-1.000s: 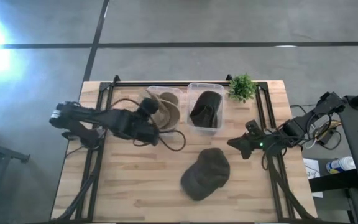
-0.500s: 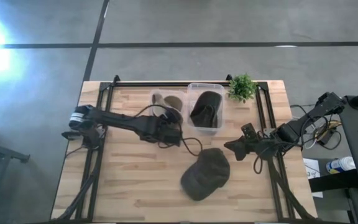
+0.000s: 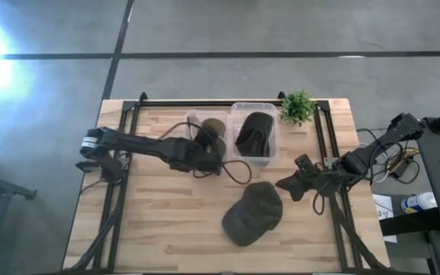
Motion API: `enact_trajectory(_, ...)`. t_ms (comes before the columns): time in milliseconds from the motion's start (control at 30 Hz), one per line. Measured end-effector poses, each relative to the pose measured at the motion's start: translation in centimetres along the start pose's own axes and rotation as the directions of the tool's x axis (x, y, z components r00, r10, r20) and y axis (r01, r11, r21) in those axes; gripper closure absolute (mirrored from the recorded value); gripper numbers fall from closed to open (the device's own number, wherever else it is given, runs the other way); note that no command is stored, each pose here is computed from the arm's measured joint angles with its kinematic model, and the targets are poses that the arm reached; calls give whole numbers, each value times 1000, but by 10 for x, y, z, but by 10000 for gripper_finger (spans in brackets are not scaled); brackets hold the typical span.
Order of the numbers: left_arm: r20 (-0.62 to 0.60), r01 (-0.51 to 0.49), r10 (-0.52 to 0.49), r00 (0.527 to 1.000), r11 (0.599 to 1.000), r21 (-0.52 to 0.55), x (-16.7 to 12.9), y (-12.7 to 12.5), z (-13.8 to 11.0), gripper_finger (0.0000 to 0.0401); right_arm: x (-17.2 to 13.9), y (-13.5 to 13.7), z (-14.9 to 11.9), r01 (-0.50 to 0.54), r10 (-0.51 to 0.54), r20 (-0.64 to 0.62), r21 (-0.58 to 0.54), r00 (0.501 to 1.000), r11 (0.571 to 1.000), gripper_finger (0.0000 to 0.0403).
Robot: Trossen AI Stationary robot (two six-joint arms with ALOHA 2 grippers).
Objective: Pick & Place hat
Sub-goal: Put the brown cap into the left transparent bin, then put the black cap into the right transparent bin
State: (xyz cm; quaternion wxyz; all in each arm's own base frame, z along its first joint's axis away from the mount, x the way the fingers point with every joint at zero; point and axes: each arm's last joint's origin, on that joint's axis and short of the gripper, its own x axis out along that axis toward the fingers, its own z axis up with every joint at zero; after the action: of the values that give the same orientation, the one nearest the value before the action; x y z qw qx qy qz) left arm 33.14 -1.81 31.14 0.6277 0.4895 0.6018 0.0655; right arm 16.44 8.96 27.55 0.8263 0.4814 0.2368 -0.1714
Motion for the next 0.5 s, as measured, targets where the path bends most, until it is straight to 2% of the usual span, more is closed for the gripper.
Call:
enact_trajectory(100,-39,-124,122,992,991,-53,-16,6,-12,255,0,0,0,-3,3,-2,-15,1000,1000,288)
enact_trajectory(200,-108,-314,303,947,944,-104,-39,9,-23,221,0,2,-1,-17,17,-20,-29,1000,999,278)
enact_trajectory(267,-74,-359,351,933,917,-176,-60,8,-28,208,2,2,-3,-20,18,-59,-41,998,999,271)
enact_trajectory(333,22,-321,339,940,908,-270,-78,2,-30,203,6,2,-6,-13,7,-108,-56,994,998,266)
enact_trajectory(433,184,-159,247,951,906,-393,-94,-8,-28,201,12,2,-12,3,-15,-171,-71,985,997,260)
enact_trajectory(500,277,-13,174,945,866,-500,-102,-16,-25,200,18,2,-17,16,-33,-216,-82,976,996,259)
